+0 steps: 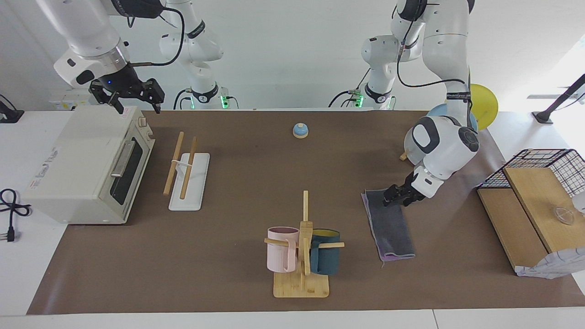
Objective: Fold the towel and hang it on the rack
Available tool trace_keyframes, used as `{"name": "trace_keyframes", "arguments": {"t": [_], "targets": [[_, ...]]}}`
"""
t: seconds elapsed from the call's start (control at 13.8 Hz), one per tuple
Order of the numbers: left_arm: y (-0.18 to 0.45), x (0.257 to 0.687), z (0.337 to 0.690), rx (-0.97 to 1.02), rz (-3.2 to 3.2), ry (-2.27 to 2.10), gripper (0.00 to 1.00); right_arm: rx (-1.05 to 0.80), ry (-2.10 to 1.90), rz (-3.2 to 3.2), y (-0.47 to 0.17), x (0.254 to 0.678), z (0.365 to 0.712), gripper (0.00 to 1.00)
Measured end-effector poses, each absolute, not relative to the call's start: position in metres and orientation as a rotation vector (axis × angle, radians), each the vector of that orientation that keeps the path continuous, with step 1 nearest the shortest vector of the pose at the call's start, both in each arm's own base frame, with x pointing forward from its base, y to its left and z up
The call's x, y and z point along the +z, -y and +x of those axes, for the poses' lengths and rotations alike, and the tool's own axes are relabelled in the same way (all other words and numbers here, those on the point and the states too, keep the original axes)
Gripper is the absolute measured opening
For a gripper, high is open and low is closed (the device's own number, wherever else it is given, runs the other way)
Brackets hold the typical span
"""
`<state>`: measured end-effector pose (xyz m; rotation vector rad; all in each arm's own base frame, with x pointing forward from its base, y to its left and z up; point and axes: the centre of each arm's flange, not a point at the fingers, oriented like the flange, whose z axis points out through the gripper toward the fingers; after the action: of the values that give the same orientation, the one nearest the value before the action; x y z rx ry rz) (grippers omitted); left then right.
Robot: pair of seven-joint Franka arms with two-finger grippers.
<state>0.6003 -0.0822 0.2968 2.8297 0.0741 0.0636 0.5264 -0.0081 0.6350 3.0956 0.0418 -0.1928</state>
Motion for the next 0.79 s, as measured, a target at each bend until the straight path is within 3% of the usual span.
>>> {"name": "trace_keyframes", "arguments": {"t": [0.07, 0.36, 0.43, 0.51, 0.58, 0.79], "targets": [[0.0829, 0.2971, 0.6004, 0.064, 2.828, -0.073, 0.84, -0.193, -0.042, 3.096, 0.0081, 0.6350, 0.5264, 1.00], [0.0848, 0.2971, 0.6001, 0.063, 2.827, -0.070, 0.77, -0.193, -0.042, 3.096, 0.0081, 0.6350, 0.5264, 1.00], [0.0849, 0.2971, 0.6001, 0.063, 2.827, -0.069, 0.67, -0.193, -0.042, 3.096, 0.0081, 0.6350, 0.5264, 1.00], [0.0850, 0.2971, 0.6000, 0.062, 2.827, -0.068, 0.67, -0.193, -0.042, 3.096, 0.0081, 0.6350, 0.5264, 1.00], [0.0850, 0.2970, 0.6000, 0.062, 2.827, -0.068, 0.61, -0.193, -0.042, 3.096, 0.0081, 0.6350, 0.5264, 1.00], [0.0848, 0.2965, 0.5998, 0.060, 2.827, -0.069, 0.23, -0.193, -0.042, 3.096, 0.0081, 0.6350, 0.5264, 1.00]]}}
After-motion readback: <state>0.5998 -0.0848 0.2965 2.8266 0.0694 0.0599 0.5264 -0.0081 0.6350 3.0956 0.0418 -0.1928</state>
